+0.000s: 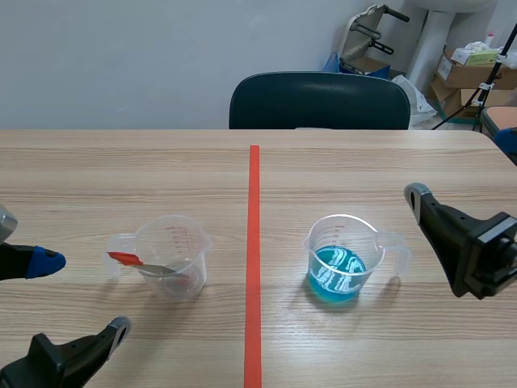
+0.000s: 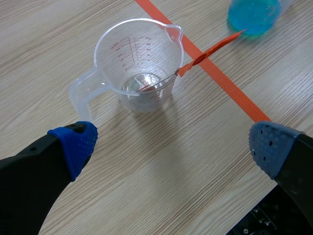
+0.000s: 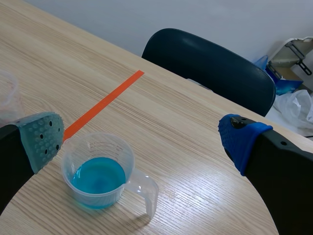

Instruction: Do the redox reaction experiment

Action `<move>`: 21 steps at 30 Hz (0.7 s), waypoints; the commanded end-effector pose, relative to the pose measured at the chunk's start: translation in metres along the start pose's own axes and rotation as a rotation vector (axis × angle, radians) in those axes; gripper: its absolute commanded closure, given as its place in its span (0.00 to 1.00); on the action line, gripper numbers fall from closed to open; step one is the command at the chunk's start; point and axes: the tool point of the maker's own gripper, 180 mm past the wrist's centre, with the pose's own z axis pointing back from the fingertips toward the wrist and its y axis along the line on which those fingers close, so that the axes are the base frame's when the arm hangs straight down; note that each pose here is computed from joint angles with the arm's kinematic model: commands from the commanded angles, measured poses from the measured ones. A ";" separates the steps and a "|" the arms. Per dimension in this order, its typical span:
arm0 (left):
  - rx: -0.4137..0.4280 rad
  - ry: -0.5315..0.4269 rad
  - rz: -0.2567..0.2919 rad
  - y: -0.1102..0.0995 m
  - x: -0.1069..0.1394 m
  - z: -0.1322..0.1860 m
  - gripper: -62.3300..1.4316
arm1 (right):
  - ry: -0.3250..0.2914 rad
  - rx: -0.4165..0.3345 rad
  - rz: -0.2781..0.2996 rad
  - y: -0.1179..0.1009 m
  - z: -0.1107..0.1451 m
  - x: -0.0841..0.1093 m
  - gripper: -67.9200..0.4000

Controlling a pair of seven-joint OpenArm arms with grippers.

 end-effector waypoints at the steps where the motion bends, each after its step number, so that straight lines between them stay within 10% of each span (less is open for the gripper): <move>1: -0.002 -0.022 0.003 0.000 0.006 0.000 0.00 | -0.030 0.007 0.010 0.000 -0.001 0.010 0.00; 21: 0.004 -0.002 -0.037 0.001 0.002 0.001 0.00 | -0.005 0.107 0.022 0.025 -0.005 0.003 0.00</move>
